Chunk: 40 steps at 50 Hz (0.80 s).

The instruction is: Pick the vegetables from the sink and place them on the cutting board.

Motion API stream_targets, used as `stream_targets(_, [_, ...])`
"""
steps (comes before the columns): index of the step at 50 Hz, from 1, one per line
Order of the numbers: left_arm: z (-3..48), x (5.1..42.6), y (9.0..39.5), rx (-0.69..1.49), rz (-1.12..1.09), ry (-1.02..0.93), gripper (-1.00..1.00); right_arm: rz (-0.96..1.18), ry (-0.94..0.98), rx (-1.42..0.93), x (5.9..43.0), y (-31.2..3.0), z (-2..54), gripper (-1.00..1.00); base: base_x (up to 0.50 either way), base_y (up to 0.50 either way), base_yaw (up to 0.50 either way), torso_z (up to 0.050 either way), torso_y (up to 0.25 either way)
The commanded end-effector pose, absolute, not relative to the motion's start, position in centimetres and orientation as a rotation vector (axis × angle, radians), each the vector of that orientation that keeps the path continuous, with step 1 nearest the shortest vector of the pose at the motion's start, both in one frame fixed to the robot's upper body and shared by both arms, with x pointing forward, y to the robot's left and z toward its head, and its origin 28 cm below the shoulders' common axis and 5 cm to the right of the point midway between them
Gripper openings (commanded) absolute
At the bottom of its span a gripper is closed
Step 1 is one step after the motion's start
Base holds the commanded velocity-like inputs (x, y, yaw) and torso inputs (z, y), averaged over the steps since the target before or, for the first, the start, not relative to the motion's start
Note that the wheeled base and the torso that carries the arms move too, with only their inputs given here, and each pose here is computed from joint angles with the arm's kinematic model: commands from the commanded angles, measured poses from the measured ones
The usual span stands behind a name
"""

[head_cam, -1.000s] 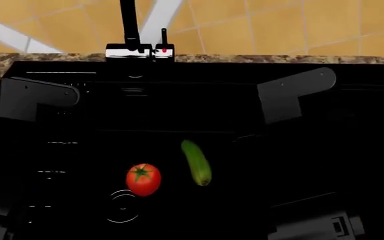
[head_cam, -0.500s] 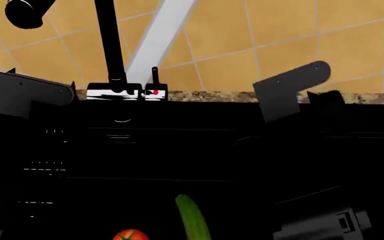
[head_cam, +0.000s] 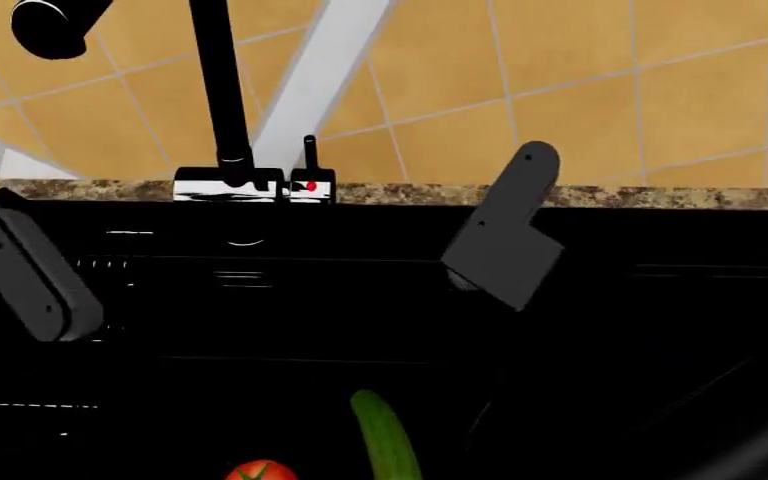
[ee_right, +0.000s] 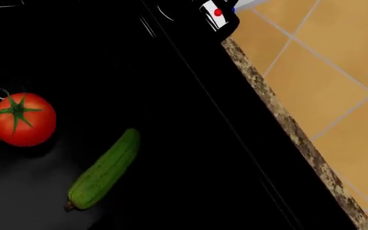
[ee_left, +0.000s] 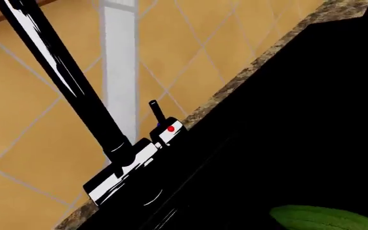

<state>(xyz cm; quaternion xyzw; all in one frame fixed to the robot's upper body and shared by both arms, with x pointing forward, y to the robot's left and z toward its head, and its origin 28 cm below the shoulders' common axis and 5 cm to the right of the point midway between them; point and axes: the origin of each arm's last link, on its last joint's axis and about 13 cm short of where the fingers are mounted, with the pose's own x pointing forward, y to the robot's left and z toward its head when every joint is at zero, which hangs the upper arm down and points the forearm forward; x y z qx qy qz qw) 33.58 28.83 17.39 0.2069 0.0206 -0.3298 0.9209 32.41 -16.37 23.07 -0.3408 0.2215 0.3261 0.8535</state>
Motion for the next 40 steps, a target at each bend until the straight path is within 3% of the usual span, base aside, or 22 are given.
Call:
stream_targets(1, [19.3, 31.4, 29.4, 0.484, -1.010, 0.153, 1.00, 0.793, 0.629, -0.833, 30.8, -17.3, 24.5, 1.00, 0.02, 0.00, 0.00, 0.000, 0.000])
stream_targets(7, [20.2, 31.0, 29.7, 0.628, -1.036, 0.197, 1.00, 0.813, 0.671, -0.884, 29.5, -17.1, 25.7, 1.00, 0.34, 0.00, 0.00, 0.000, 0.000])
stream_targets(11, [20.3, 31.1, 29.2, 0.694, -1.032, 0.042, 1.00, 0.806, 0.641, -0.894, 29.5, -16.9, 26.8, 1.00, 0.50, 0.00, 0.00, 0.000, 0.000])
stream_targets(14, [20.5, 31.2, 29.0, 0.646, -1.045, 0.150, 1.00, 0.820, 0.642, -0.906, 29.3, -16.6, 26.9, 1.00, 0.50, 0.00, 0.00, 0.000, 0.000])
stream_targets(23, [21.2, 31.2, 29.1, 0.697, -1.105, 0.169, 1.00, 0.823, 0.656, -0.894, 29.3, -16.3, 28.5, 1.00, 0.18, 0.00, 0.00, 0.000, 0.000])
stream_targets(40, [22.9, 32.1, 27.5, 0.768, -1.152, 0.123, 1.00, 0.832, 0.617, -0.921, 29.6, -15.3, 30.1, 1.00, 0.03, 0.00, 0.00, -0.003, -0.243])
